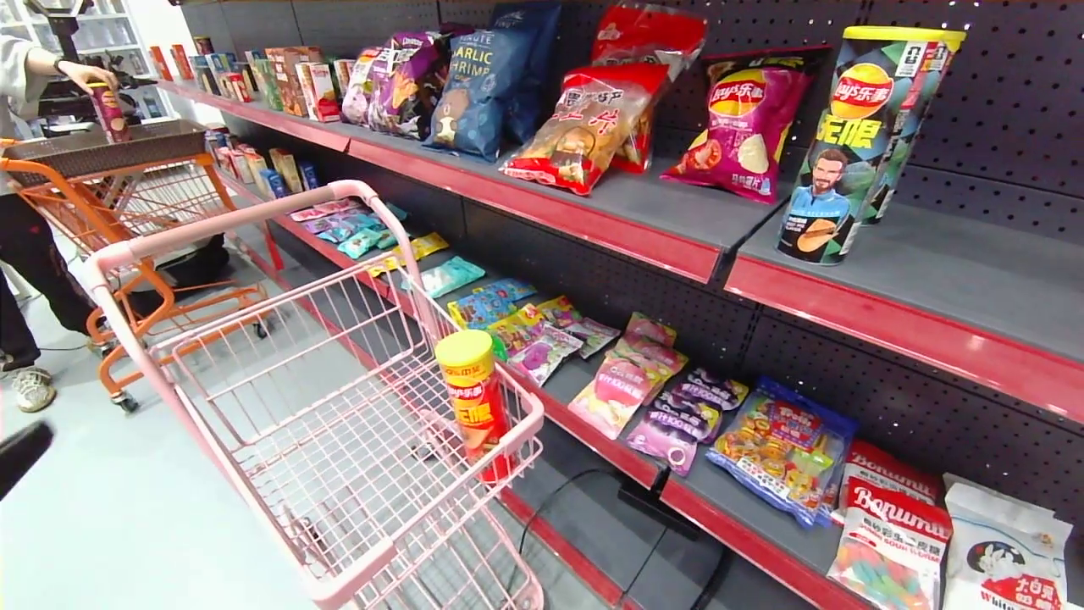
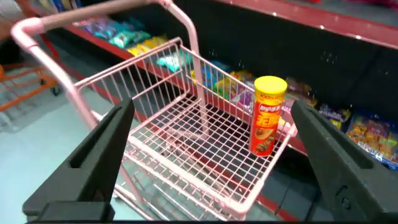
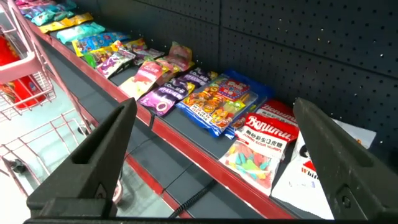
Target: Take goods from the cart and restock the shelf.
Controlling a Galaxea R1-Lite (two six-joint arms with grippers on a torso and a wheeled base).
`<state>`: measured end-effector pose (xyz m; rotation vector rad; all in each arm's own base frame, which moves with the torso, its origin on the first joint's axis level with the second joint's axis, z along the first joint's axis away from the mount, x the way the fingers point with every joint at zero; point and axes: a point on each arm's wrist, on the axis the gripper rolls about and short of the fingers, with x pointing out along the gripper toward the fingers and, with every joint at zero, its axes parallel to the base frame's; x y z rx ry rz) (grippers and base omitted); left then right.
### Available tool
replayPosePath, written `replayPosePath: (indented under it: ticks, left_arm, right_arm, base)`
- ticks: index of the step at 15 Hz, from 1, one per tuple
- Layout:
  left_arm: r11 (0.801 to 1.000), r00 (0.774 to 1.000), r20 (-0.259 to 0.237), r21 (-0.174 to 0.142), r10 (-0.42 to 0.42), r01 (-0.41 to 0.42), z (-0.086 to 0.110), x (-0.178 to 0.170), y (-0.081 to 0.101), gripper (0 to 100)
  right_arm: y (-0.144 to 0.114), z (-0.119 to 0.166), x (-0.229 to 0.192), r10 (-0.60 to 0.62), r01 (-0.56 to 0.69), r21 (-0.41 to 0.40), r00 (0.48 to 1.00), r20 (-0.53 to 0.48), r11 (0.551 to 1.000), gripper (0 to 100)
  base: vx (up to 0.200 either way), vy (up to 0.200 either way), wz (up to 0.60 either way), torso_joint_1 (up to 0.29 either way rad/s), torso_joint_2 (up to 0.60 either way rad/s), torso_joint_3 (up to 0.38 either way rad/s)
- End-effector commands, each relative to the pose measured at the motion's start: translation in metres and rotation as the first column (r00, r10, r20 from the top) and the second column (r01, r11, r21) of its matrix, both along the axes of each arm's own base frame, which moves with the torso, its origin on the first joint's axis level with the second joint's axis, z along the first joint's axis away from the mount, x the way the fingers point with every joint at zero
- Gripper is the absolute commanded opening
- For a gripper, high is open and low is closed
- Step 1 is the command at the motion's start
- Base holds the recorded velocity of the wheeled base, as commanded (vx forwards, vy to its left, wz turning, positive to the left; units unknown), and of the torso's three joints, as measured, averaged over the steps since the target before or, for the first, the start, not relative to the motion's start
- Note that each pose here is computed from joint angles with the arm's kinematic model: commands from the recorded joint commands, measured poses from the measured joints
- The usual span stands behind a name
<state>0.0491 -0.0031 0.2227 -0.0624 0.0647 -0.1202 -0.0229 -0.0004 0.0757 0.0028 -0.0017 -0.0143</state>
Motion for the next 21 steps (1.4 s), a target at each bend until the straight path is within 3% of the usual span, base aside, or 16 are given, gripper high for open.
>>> replayPosePath:
  ticks: [1,2,3,5,7,14,17,21]
  left_arm:
    - [0.994,0.962,-0.252,0.012,-0.1,0.107,-0.017,0.153,-0.005,100]
    - [0.982,0.945,-0.285,0.053,-0.159,0.181,-0.04,0.188,-0.009,100]
    - [0.974,0.932,-0.311,0.062,-0.188,0.217,-0.054,0.202,-0.01,100]
    - [0.959,0.894,-0.373,0.034,-0.25,0.282,-0.08,0.223,-0.018,100]
    - [0.934,0.866,-0.38,0.019,-0.324,0.357,-0.094,0.241,-0.034,100]
    - [0.872,0.797,-0.41,0.012,-0.443,0.49,-0.117,0.275,-0.087,100]
    - [0.857,0.78,-0.423,0.019,-0.46,0.516,-0.128,0.287,-0.109,100]
    - [0.843,0.758,-0.445,0.013,-0.477,0.538,-0.144,0.296,-0.123,100]
  right_arm:
    - [0.0,0.0,0.0,0.0,0.0,-0.001,1.0,-0.002,1.0,100]
    - [0.0,0.0,0.0,0.0,0.0,0.0,1.0,0.0,1.0,100]
    - [0.0,0.0,0.0,0.0,0.0,0.0,1.0,-0.002,1.0,100]
    - [0.0,0.0,0.0,0.0,0.0,0.0,1.0,0.0,1.0,100]
    - [0.0,0.0,0.0,0.0,0.0,0.0,1.0,-0.002,1.0,100]
    - [0.0,0.0,0.0,0.0,0.0,-0.001,1.0,0.0,1.0,100]
    - [0.0,0.0,0.0,0.0,0.0,-0.001,1.0,-0.002,1.0,100]
    - [0.0,0.0,0.0,0.0,0.0,-0.001,1.0,0.0,1.0,100]
  base:
    - [0.0,0.0,0.0,0.0,0.0,0.0]
    - [0.0,0.0,0.0,0.0,0.0,0.0]
    - [0.0,0.0,0.0,0.0,0.0,0.0]
    - [0.0,0.0,0.0,0.0,0.0,0.0]
    - [0.0,0.0,0.0,0.0,0.0,0.0]
    - [0.0,0.0,0.0,0.0,0.0,0.0]
    - [0.0,0.0,0.0,0.0,0.0,0.0]
    - [0.0,0.0,0.0,0.0,0.0,0.0]
